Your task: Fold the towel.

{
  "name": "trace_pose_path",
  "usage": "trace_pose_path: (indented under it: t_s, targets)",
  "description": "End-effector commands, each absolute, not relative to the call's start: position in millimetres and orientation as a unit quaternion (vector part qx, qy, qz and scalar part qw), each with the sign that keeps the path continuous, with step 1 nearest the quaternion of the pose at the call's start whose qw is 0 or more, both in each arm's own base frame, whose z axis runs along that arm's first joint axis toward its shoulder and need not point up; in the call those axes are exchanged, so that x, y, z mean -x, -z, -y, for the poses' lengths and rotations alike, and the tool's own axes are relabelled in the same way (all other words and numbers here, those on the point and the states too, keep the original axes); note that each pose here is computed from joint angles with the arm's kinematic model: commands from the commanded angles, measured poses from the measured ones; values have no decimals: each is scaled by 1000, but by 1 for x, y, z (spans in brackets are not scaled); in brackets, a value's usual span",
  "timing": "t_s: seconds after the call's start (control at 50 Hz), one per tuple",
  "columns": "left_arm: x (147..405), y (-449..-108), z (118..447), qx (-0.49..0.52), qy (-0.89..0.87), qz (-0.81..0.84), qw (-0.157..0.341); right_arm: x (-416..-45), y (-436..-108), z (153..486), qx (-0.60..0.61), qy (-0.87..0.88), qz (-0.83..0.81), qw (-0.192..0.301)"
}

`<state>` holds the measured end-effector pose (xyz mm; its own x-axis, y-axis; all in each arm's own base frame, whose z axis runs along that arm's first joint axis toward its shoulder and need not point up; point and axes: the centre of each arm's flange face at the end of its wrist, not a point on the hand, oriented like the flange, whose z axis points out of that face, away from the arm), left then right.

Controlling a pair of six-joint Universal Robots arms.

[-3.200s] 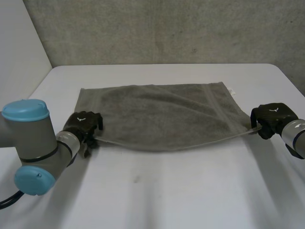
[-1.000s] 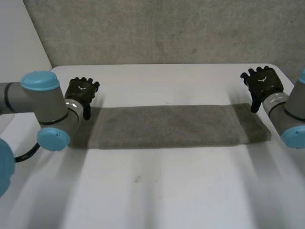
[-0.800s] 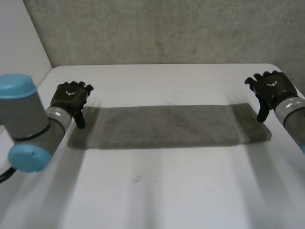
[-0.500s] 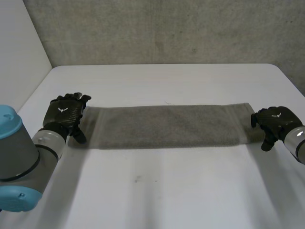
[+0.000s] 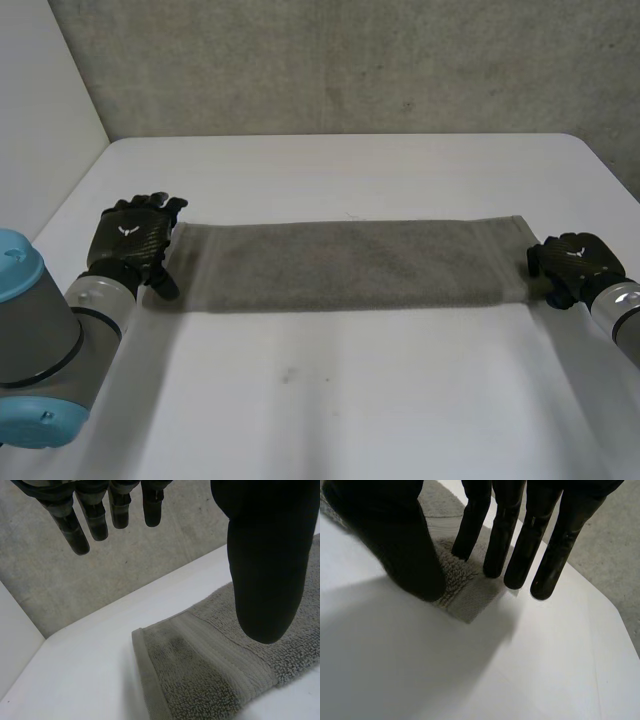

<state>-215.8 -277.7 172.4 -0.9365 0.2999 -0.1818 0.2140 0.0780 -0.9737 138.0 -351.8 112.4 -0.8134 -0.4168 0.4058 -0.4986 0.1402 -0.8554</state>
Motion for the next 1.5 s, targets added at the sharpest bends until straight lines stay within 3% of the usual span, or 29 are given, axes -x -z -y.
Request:
trace_pose_path:
  t_s: [0.02, 0.24, 0.38, 0.46, 0.5, 0.54, 0.56, 0.6, 0.66, 0.7, 0.72, 0.76, 0.78, 0.82, 0.88, 0.98, 1.12, 1.26, 1.4, 1.5]
  targets:
    - [215, -171, 276, 176, -654, 735, 33, -131, -114, 360, -294, -589, 751, 48]
    - [217, -170, 274, 178, -652, 736, 34, -73, -131, 383, -227, -589, 761, 152]
    - [216, -173, 274, 176, -656, 733, 34, -19, -155, 403, -244, -576, 737, 258]
    - [215, -173, 274, 175, -655, 734, 33, -19, -166, 409, -246, -582, 729, 263]
    - [216, -173, 273, 175, -655, 734, 33, -31, -177, 410, -248, -597, 720, 253]
    - [216, -174, 273, 175, -656, 733, 33, -84, -205, 406, -270, -643, 684, 212]
    - [216, -176, 273, 174, -658, 732, 33, -84, -205, 406, -270, -644, 684, 211]
    - [216, -177, 273, 174, -659, 731, 33, -137, -219, 396, -296, -675, 657, 161]
    - [216, -179, 273, 173, -662, 729, 33, -163, -223, 389, -312, -686, 643, 136]
    - [216, -178, 273, 173, -661, 729, 32, -222, -223, 363, -359, -698, 615, 81]
    - [216, -179, 273, 173, -662, 729, 33, -222, -223, 362, -359, -698, 615, 81]
    - [216, -178, 273, 173, -661, 729, 32, -283, -217, 328, -407, -700, 586, 25]
    - [216, -178, 273, 173, -661, 729, 32, -284, -217, 327, -407, -700, 586, 24]
    - [215, -179, 273, 174, -662, 729, 32, -331, -205, 290, -449, -693, 564, -28]
    - [215, -178, 273, 173, -661, 730, 32, -350, -197, 272, -468, -687, 554, -50]
    - [215, -178, 273, 174, -661, 729, 32, -401, -152, 210, -525, -660, 525, -115]
    - [216, -178, 272, 175, -660, 729, 33, -408, -115, 185, -557, -620, 537, -129]
    - [217, -178, 271, 177, -660, 729, 35, -394, -132, 190, -541, -614, 564, -109]
    - [218, -177, 270, 177, -659, 730, 35, -331, -173, 240, -392, -616, 673, -116]
    - [218, -175, 268, 179, -657, 732, 36, -286, -177, 261, -316, -608, 720, -108]
